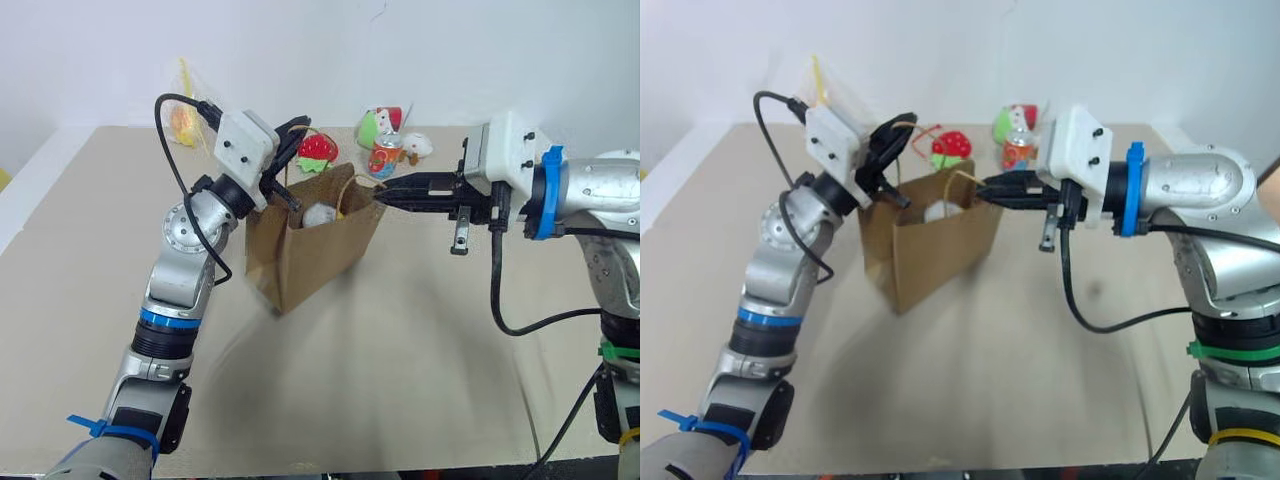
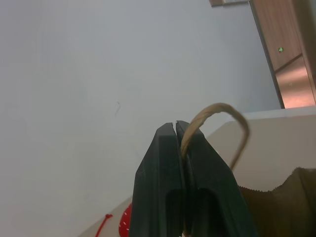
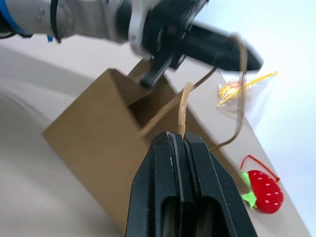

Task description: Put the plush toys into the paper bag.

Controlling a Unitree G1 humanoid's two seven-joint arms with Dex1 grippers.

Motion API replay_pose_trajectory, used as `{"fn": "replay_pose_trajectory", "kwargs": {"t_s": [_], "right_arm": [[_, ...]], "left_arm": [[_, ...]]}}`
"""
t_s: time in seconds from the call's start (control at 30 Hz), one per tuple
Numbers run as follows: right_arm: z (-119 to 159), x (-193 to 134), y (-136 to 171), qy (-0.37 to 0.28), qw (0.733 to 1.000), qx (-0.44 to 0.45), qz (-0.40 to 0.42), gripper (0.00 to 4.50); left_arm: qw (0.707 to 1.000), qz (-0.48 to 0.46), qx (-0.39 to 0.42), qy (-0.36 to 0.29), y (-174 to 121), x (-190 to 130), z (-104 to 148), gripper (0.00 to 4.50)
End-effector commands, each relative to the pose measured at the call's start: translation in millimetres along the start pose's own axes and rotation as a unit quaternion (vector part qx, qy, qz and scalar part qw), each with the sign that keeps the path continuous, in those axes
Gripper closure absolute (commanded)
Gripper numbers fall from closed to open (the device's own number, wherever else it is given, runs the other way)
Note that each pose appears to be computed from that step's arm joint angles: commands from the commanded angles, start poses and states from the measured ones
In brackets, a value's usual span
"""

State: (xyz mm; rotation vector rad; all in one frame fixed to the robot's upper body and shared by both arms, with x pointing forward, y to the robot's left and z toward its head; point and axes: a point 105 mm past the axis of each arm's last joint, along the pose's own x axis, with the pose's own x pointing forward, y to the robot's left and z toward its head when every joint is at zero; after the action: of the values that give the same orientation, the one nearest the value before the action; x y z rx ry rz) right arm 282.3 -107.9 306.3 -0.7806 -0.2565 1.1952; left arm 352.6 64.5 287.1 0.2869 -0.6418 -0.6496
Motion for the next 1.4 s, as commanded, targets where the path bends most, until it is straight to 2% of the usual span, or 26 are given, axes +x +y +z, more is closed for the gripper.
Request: {"fn": "replay_pose_trajectory", "kwargs": {"t_s": [0.03,0.2,0.43,0.47,0.5,0.6,0.67,0.7,0.73,0.77,0.8,0.93,0.97,1.13,1.33,1.4], "right_arm": [[10,7,4,-0.014,1.000,-0.020,0.013,4.43],[-8,31,16,-0.016,0.998,-0.038,0.039,4.43],[-9,43,18,-0.039,0.998,-0.029,0.049,4.43],[-9,43,19,-0.041,0.998,-0.021,0.053,3.83],[-8,42,19,-0.042,0.997,-0.017,0.055,3.55],[-4,37,14,-0.052,0.998,-0.003,0.048,2.16],[5,31,7,-0.071,0.997,0.021,0.034,0.99],[8,28,5,-0.077,0.996,0.027,0.029,0.76],[13,25,0,-0.089,0.995,0.040,0.020,0.32],[18,22,-5,-0.101,0.994,0.045,0.007,0.00],[23,19,-10,-0.110,0.993,0.053,-0.003,0.00],[33,7,-22,-0.134,0.987,0.079,-0.027,0.00],[35,4,-25,-0.137,0.987,0.082,-0.034,0.00],[46,-15,-40,-0.160,0.978,0.115,-0.069,0.00],[46,-9,8,-0.141,0.973,0.174,0.055,0.00],[41,-4,21,-0.131,0.970,0.187,0.081,0.61]], "left_arm": [[1.000,0.007,0.014,-0.020,2,-1,14,4.50],[1.000,0.002,0.014,0.004,0,-8,4,4.50],[1.000,-0.004,0.005,0.027,-1,-19,-2,4.50],[1.000,-0.007,0.001,0.030,-1,-21,-2,4.50],[0.999,-0.009,-0.004,0.033,-1,-22,-2,4.50],[0.998,-0.024,-0.041,0.035,-3,-27,-2,4.50],[0.997,-0.035,-0.059,0.032,-3,-30,0,3.49],[0.997,-0.038,-0.062,0.032,-3,-31,1,3.18],[0.997,-0.040,-0.064,0.032,-2,-31,2,2.76],[0.996,-0.042,-0.067,0.033,0,-32,3,2.20],[0.996,-0.047,-0.068,0.032,2,-32,4,1.93],[0.993,-0.067,-0.090,0.022,8,-35,12,0.22],[0.992,-0.077,-0.098,0.019,8,-37,15,0.08],[0.983,-0.117,-0.142,0.018,12,-48,30,0.08],[0.974,-0.152,-0.161,0.040,15,-69,44,0.08],[0.973,-0.161,-0.156,0.058,14,-78,44,0.00]]}}
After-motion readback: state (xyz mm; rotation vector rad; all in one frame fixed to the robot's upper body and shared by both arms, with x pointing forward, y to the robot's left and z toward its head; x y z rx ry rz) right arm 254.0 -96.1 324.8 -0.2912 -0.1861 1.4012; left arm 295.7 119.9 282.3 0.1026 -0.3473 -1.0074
